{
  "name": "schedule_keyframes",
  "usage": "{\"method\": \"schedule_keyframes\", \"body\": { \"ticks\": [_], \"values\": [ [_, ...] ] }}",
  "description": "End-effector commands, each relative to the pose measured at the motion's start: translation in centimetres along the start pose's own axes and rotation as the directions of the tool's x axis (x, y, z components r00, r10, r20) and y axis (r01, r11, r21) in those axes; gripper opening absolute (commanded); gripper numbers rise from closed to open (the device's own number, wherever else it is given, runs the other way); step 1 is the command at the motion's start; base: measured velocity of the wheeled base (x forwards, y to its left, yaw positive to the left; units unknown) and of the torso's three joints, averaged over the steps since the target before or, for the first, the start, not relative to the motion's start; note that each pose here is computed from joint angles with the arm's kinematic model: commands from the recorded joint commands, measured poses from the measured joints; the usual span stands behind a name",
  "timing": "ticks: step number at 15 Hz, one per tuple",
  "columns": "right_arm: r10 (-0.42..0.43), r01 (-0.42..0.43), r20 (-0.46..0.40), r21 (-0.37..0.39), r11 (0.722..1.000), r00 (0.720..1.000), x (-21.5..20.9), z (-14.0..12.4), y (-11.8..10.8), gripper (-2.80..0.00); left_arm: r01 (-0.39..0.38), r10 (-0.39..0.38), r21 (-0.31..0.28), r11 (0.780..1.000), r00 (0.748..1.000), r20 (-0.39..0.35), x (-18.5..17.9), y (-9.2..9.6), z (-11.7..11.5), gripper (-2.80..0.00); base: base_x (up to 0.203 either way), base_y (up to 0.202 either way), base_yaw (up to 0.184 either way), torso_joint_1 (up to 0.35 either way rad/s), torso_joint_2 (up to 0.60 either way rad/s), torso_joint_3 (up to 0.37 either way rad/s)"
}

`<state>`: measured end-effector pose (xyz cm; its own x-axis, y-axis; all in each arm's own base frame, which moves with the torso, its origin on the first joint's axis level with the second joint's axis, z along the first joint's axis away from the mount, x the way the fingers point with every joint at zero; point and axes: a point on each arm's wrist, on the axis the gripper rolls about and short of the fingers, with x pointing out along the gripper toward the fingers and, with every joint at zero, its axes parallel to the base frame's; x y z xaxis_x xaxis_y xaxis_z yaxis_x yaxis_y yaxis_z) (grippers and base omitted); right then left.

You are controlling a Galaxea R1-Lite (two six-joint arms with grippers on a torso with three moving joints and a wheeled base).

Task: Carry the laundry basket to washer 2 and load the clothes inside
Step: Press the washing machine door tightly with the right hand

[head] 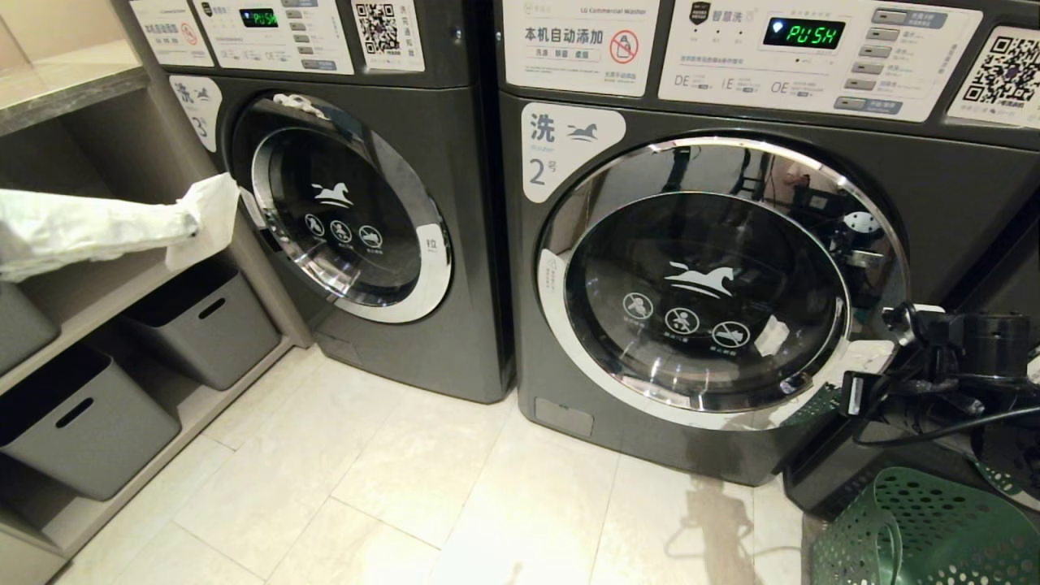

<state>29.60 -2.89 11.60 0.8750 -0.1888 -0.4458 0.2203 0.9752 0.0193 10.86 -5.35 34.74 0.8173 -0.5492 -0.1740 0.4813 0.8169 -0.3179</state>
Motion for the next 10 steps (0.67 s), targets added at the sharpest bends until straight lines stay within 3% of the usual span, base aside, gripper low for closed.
{"method": "schedule_keyframes", "body": {
  "ticks": [1, 10],
  "values": [
    [-0.03, 0.03, 0.022, 0.005, 1.0, 0.999, -2.3, 1.4, -1.1, -2.8, 0.001, -0.001, -0.003, 1.0, 1.0, -0.007, 0.1, 0.1, -0.1, -2.8, 0.0, 0.0, 0.0, 0.0, 0.0, 0.0],
    [-0.062, 0.061, 0.034, 0.024, 0.998, 0.998, -1.3, 1.8, -2.1, -2.8, 0.001, -0.001, -0.024, 1.0, 1.0, -0.003, -1.6, 0.2, -1.5, -2.8, 0.0, 0.0, 0.0, 0.0, 0.0, 0.0]
  ]
}}
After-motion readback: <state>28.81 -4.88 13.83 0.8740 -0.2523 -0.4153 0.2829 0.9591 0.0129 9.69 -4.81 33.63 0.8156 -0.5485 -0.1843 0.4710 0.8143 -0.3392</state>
